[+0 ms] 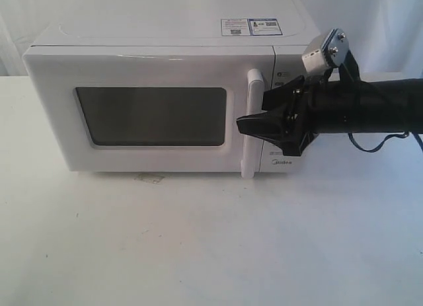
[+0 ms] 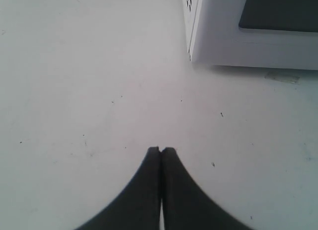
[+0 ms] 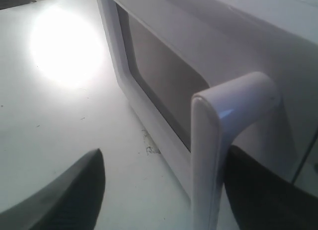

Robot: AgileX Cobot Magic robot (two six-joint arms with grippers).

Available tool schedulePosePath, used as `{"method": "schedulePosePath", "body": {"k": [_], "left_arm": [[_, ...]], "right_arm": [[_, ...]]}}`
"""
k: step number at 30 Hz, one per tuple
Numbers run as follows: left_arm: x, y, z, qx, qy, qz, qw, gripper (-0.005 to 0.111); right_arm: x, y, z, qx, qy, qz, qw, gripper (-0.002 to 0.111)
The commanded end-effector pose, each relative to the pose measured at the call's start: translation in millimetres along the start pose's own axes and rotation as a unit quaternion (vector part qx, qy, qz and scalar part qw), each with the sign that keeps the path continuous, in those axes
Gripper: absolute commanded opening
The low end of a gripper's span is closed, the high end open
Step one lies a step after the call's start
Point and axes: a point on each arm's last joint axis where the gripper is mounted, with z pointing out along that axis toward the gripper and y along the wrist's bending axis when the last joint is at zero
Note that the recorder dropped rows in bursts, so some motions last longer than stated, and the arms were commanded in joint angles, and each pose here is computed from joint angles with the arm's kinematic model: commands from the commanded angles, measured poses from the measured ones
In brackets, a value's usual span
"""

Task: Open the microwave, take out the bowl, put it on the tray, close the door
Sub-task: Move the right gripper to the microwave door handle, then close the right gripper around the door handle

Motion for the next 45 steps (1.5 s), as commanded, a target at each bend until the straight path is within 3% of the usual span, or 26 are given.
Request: {"method": "schedulePosePath", "body": {"k": [1, 28, 31, 41, 45], "left_arm": [[1, 0.1, 0, 0.000, 0.001, -0.001, 1.000, 0.000], [1, 0.1, 0, 0.000, 0.001, -0.001, 1.000, 0.000], [1, 0.1, 0, 0.000, 0.001, -0.001, 1.000, 0.000], [1, 0.1, 0, 0.000, 0.001, -0.001, 1.000, 0.000], [1, 0.1, 0, 0.000, 0.001, -0.001, 1.000, 0.000]], "right_arm": [[-13, -10, 4, 0.041, -0.029, 0.004, 0.999, 0.062], [-20, -2, 9, 0.017, -0.049, 0.044, 0.998, 0.062], [-21, -2, 9, 0.014, -0.052, 0.044, 0.998, 0.054], [-29, -6, 9, 0.018, -0.059, 0.030, 0.998, 0.053], [-30, -4, 9, 0.010, -0.064, 0.029, 0.997, 0.040]]}}
